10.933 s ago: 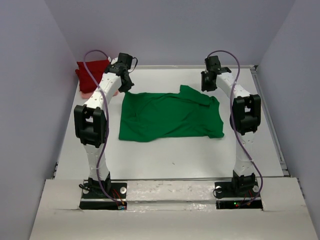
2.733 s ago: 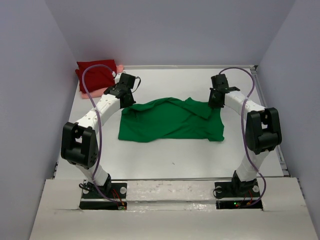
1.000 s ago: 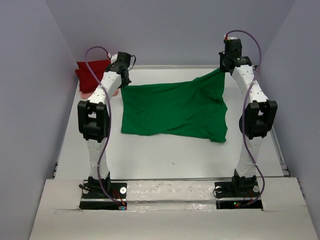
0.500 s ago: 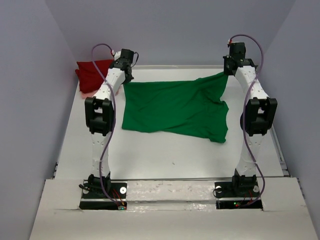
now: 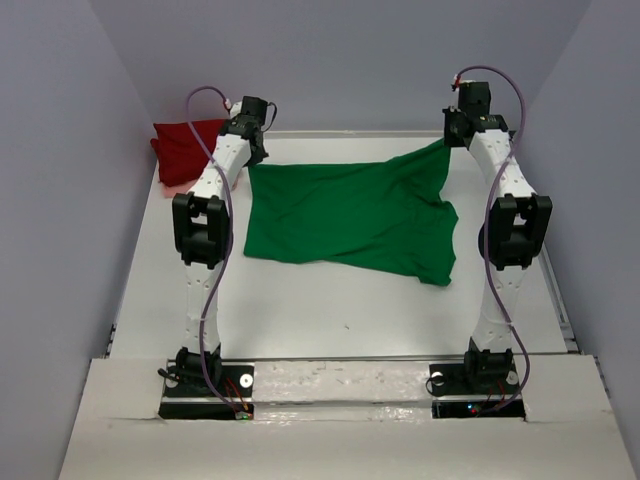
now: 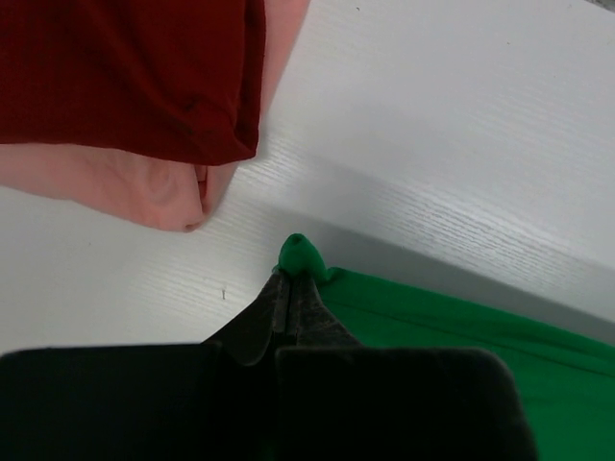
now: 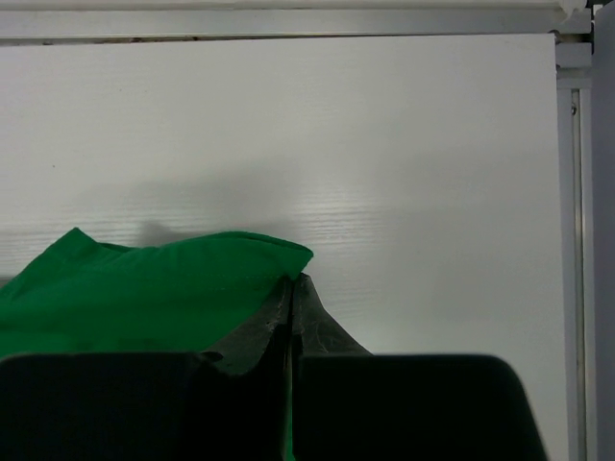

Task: Fold and stack the t-shirts
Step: Fold the other side of the tshirt into a rectangle

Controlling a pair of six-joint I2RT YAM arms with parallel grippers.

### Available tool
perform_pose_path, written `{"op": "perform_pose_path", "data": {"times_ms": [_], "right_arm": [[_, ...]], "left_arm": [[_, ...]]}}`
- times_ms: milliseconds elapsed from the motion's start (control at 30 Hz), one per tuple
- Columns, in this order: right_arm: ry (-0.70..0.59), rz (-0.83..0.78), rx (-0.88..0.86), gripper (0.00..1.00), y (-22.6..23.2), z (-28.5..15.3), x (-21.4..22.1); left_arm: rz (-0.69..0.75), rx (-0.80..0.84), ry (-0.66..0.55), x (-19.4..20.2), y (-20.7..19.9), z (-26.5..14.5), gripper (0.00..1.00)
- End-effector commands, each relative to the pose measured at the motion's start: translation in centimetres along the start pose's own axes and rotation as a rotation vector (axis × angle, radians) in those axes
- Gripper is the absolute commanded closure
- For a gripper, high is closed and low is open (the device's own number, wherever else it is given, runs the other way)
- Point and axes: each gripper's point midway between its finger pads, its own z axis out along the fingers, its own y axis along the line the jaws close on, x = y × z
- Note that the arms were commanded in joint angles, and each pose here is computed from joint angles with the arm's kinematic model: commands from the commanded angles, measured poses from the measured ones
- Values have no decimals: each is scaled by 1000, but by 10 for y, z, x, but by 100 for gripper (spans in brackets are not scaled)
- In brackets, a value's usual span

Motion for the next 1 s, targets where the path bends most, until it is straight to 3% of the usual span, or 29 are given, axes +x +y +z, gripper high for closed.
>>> {"op": "perform_pose_path", "data": {"times_ms": [0, 333, 400, 500, 667, 800, 967], "right_arm": [[-110, 52, -17, 100, -6, -38, -38], [-63, 107, -12, 100, 4, -71, -1], [-131, 108, -4, 100, -1, -83, -13], [-125, 90, -13, 100, 1, -81, -11], [-181, 79, -19, 100, 1, -81, -50], [-162, 35, -7, 100, 1, -62, -58], [-148, 9, -30, 100, 6, -49, -64]], "left_arm": [[-3, -19, -22, -10, 11, -18, 100], [-14, -91, 51, 23, 37, -40, 100], [-8, -78, 5, 16, 41, -48, 100], [-4, -30, -40, -6, 33, -59, 100], [7, 45, -79, -34, 12, -65, 100], [-6, 114, -144, -61, -4, -76, 100], [9, 137, -156, -67, -12, -70, 100]]}}
